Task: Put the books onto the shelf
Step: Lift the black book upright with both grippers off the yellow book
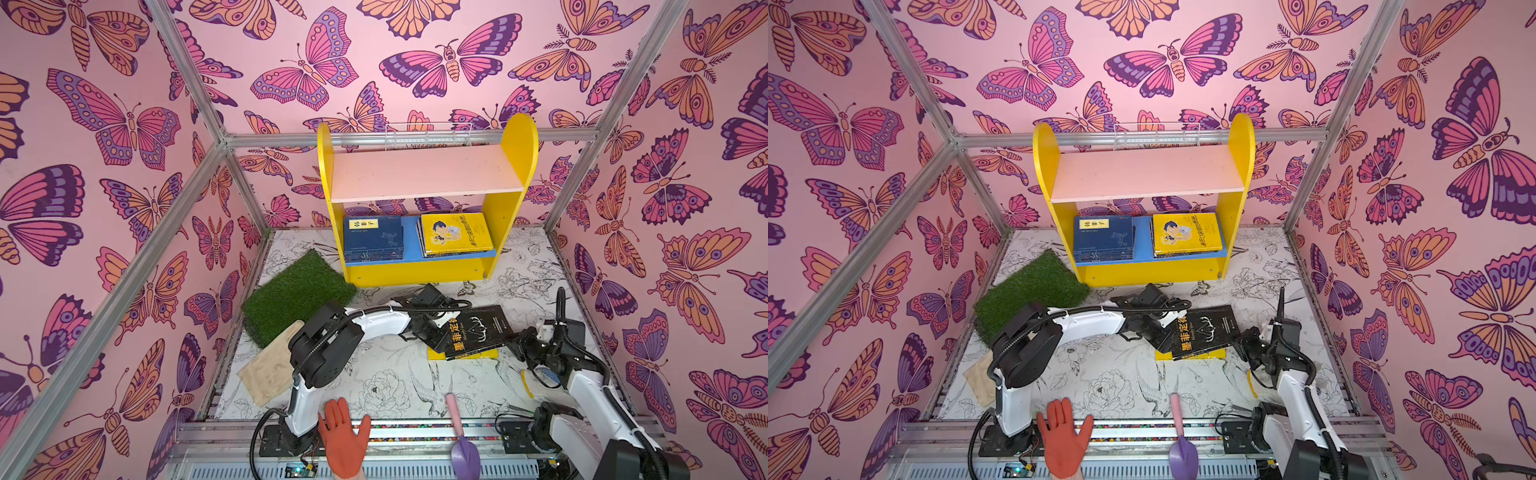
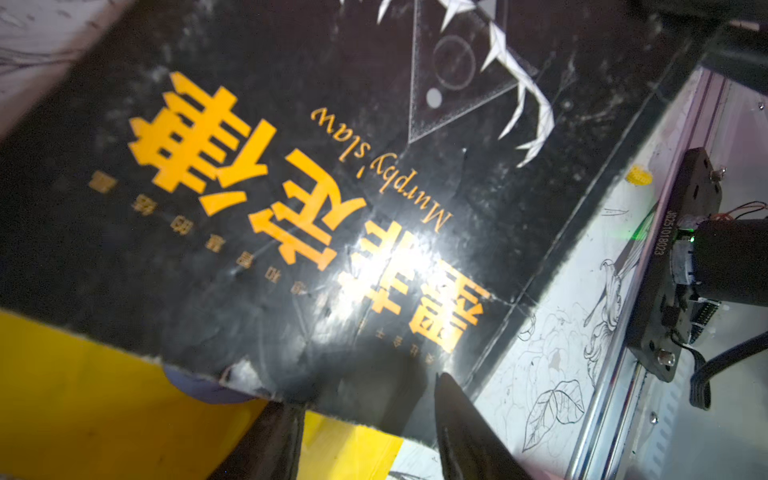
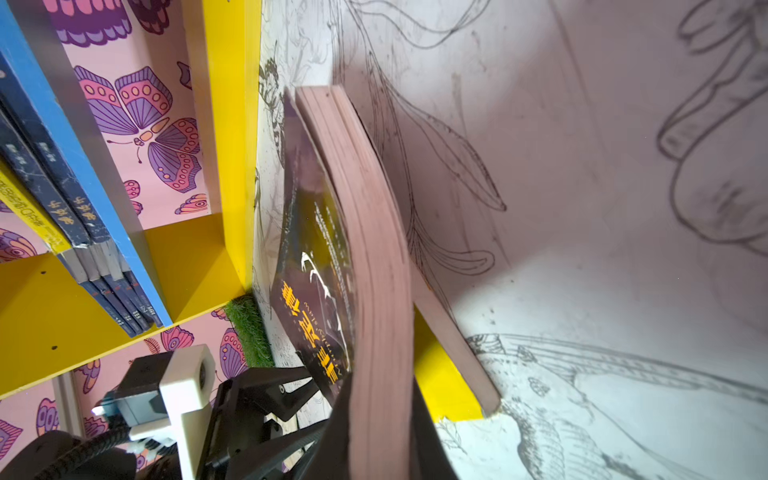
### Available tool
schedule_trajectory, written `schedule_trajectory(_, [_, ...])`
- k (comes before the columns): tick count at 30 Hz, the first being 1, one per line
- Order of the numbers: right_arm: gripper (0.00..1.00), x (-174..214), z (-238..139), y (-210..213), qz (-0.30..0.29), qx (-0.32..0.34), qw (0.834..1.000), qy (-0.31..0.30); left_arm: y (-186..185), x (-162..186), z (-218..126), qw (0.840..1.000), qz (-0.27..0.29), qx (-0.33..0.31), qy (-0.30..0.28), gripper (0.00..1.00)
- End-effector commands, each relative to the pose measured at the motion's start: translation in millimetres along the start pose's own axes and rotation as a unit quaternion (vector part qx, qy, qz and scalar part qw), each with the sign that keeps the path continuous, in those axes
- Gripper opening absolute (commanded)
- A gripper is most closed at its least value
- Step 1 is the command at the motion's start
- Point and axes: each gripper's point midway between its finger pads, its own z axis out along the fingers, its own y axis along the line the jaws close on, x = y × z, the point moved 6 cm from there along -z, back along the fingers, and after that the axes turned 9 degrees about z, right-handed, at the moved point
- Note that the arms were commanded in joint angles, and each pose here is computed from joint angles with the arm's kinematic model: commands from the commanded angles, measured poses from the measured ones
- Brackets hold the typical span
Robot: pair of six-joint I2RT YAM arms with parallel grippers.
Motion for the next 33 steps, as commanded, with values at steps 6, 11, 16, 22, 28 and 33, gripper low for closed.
schedule_trajectory(6, [0.00,-2,-18,46,-0.076,-0.089,0.993,-0.011,20,4,-26,0.997,-0.062,0.007,-0.038,0.60])
schedule_trajectory(11, [0.00,10,-50,101,-0.137,-0.198,0.971,0.004,33,-14,-104,0.974,-0.125,0.022,-0.190,0.73])
schedule_trajectory(16, [0.00,16,-74,147,-0.156,-0.296,0.942,0.011,36,-16,-155,0.935,-0.179,0.074,-0.298,0.75])
schedule_trajectory(22, [0.00,38,-97,191,-0.213,-0.328,0.920,0.000,17,-23,-177,0.913,-0.165,0.135,-0.348,0.79])
schedule_trajectory(28, [0.00,50,-91,219,-0.234,-0.349,0.908,-0.006,8,-30,-186,0.909,-0.146,0.162,-0.354,0.81])
schedule_trajectory(33, [0.00,64,-77,241,-0.250,-0.358,0.900,-0.007,5,-34,-191,0.906,-0.133,0.175,-0.363,0.86])
